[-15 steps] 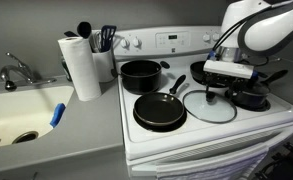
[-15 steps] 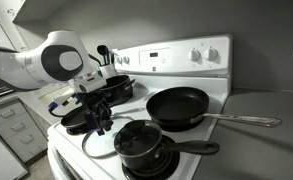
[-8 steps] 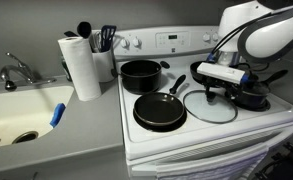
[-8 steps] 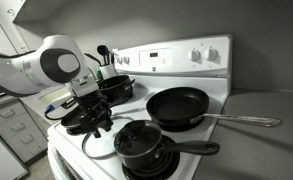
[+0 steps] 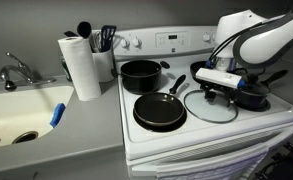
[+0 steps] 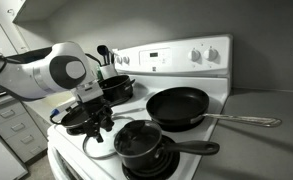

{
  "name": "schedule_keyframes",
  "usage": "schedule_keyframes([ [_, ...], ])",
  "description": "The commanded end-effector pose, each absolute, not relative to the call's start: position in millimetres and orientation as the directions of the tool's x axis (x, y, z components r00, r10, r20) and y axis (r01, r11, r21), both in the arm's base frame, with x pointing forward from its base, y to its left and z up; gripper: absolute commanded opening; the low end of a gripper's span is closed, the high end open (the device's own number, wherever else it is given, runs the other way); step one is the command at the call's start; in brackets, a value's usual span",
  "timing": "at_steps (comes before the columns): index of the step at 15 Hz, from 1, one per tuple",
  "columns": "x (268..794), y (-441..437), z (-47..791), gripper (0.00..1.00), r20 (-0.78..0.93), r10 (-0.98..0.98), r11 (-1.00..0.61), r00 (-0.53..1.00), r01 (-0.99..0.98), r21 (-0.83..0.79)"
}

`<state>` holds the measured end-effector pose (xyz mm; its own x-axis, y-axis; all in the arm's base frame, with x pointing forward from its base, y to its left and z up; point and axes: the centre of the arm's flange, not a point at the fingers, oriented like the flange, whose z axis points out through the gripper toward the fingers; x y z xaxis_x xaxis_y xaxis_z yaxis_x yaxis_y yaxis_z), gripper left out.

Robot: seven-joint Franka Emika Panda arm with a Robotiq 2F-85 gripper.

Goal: Cover the big pot with the lid on the stove

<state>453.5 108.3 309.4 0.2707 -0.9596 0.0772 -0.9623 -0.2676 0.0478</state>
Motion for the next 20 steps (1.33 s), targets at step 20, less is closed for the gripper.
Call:
schedule_keyframes([
  [20, 449, 107, 318, 1.00, 0.073, -0.970, -0.239, 0.232, -0.964, -0.114],
])
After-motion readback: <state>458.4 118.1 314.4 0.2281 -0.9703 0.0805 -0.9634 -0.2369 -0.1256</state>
